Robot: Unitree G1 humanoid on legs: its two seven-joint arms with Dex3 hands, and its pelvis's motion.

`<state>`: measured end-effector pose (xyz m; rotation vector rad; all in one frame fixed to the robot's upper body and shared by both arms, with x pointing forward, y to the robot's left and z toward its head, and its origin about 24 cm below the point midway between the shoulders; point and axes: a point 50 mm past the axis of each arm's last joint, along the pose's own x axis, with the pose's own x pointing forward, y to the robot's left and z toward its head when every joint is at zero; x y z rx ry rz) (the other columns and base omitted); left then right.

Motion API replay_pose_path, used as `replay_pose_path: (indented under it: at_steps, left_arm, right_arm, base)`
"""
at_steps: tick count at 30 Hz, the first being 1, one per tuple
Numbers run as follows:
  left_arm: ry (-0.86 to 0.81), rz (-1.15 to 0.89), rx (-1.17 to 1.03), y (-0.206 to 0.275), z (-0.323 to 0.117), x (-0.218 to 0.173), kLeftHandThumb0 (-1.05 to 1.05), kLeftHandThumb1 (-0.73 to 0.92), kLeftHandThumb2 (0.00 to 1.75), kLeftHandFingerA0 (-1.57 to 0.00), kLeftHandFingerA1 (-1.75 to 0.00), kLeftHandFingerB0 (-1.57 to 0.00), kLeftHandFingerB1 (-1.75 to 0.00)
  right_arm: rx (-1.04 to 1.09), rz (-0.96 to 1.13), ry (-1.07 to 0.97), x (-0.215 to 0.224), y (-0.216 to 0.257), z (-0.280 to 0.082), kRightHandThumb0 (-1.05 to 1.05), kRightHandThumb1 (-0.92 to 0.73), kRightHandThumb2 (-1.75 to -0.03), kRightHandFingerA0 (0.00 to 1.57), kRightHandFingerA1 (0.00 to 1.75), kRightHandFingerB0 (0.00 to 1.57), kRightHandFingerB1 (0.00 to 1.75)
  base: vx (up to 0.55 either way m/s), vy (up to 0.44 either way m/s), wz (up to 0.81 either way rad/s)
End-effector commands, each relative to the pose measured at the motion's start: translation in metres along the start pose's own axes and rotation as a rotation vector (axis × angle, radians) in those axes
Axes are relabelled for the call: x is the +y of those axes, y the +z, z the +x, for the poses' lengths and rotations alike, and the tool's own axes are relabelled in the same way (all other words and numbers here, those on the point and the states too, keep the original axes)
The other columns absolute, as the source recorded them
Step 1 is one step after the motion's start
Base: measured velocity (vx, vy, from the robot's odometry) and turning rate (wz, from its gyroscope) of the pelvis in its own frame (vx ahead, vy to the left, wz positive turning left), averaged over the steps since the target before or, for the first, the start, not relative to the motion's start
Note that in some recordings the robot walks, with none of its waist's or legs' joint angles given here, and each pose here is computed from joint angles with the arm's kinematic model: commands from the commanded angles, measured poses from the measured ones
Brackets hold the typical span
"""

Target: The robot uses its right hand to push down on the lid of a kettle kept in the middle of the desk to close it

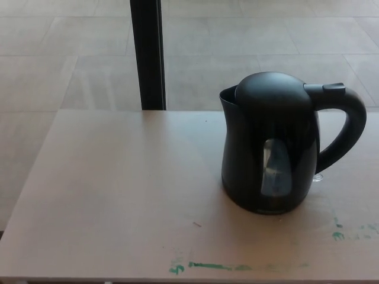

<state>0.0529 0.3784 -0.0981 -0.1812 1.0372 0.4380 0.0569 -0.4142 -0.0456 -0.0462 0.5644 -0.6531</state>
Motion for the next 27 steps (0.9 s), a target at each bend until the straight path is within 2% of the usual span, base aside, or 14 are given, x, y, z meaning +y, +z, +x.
replay_pose_path:
  at_steps: [1,3,4,5,6,9,14,17,18,20,21,22,24,27]
  left_arm:
    - [0.017,-0.050,-0.013,0.004,0.000,0.001,-0.77,0.76,0.61,-0.42,-0.40,-0.34,-0.33]
    - [0.017,-0.053,-0.019,0.008,0.001,0.000,-0.77,0.76,0.61,-0.42,-0.40,-0.34,-0.33]
    - [0.011,-0.019,-0.028,0.008,0.001,0.001,-0.85,0.67,0.74,-0.39,-0.44,-0.30,-0.37]
    - [0.010,-0.015,-0.032,0.010,0.001,0.000,-0.85,0.67,0.74,-0.39,-0.44,-0.30,-0.37]
    - [0.006,-0.009,-0.040,0.013,0.002,0.000,-0.82,0.77,0.61,-0.42,-0.40,-0.33,-0.32]
    - [0.019,-0.080,-0.048,0.018,0.004,-0.003,-0.79,0.75,0.63,-0.46,-0.44,-0.37,-0.34]
    - [0.009,-0.099,-0.065,0.021,0.006,-0.006,-0.85,0.77,0.64,-0.42,-0.43,-0.33,-0.34]
    - [0.003,-0.128,-0.069,0.020,0.005,-0.005,-0.85,0.77,0.63,-0.41,-0.46,-0.34,-0.33]
    - [0.006,-0.115,-0.094,0.022,0.004,-0.003,-0.84,0.79,0.64,-0.41,-0.48,-0.36,-0.35]
    - [0.023,-0.127,-0.148,0.032,0.001,0.003,-0.81,0.83,0.65,-0.40,-0.45,-0.31,-0.34]
    - [0.041,-0.193,-0.201,0.040,-0.001,0.007,-0.80,0.81,0.65,-0.38,-0.40,-0.30,-0.33]
    - [0.055,-0.180,-0.228,0.045,-0.002,0.009,-0.81,0.82,0.65,-0.41,-0.40,-0.30,-0.33]
    - [0.058,-0.159,-0.261,0.057,-0.002,0.009,-0.82,0.81,0.65,-0.45,-0.41,-0.31,-0.33]
    - [0.059,-0.162,-0.270,0.064,-0.001,0.008,-0.83,0.80,0.65,-0.44,-0.38,-0.32,-0.33]
  right_arm:
    - [-0.032,0.003,-0.035,-0.003,0.006,0.001,-0.81,-0.66,-0.60,0.43,1.07,0.37,0.71]
    - [-0.035,0.009,-0.033,0.000,0.007,0.003,-0.81,-0.66,-0.60,0.43,1.07,0.37,0.71]
    - [-0.036,0.083,-0.019,0.000,0.007,0.003,-0.77,-0.63,-0.59,0.42,1.11,0.36,0.71]
    - [-0.038,0.094,-0.017,0.002,0.007,0.004,-0.77,-0.63,-0.59,0.42,1.11,0.36,0.71]
    - [-0.039,0.098,-0.021,0.004,0.009,0.006,-0.76,-0.63,-0.59,0.42,1.08,0.35,0.70]
    - [-0.048,0.143,-0.022,0.006,0.013,0.011,-0.78,-0.63,-0.60,0.38,1.10,0.33,0.74]
    - [-0.058,0.101,-0.014,0.006,0.019,0.013,-0.78,-0.67,-0.60,0.38,1.04,0.30,0.72]
    - [-0.053,0.150,-0.021,0.008,0.020,0.015,-0.75,-0.64,-0.60,0.42,1.07,0.31,0.71]
    - [-0.050,0.205,-0.037,0.009,0.020,0.016,-0.76,-0.60,-0.59,0.48,1.09,0.35,0.71]
    - [-0.063,0.173,-0.021,0.014,0.025,0.019,-0.79,-0.64,-0.60,0.48,1.10,0.30,0.76]
    - [-0.088,0.277,-0.047,0.015,0.029,0.024,-0.80,-0.60,-0.61,0.54,1.17,0.38,0.78]
    - [-0.090,0.302,-0.049,0.015,0.032,0.025,-0.80,-0.66,-0.61,0.46,1.12,0.35,0.77]
    - [-0.109,0.363,-0.062,0.019,0.036,0.027,-0.79,-0.66,-0.61,0.45,1.14,0.29,0.77]
    - [-0.135,0.395,-0.046,0.022,0.045,0.028,-0.79,-0.67,-0.61,0.42,1.14,0.30,0.75]
  base:
    - [0.00,0.000,0.00]
    - [0.00,0.000,0.00]
    - [0.00,0.000,0.00]
    - [0.00,0.000,0.00]
    - [0.00,0.000,0.00]
    - [0.00,0.000,0.00]
    - [0.00,0.000,0.00]
    - [0.00,0.000,0.00]
    - [0.00,0.000,0.00]
    - [0.00,0.000,0.00]
    - [0.00,0.000,0.00]
    - [0.00,0.000,0.00]
    - [0.00,0.000,0.00]
    - [0.00,0.000,0.00]
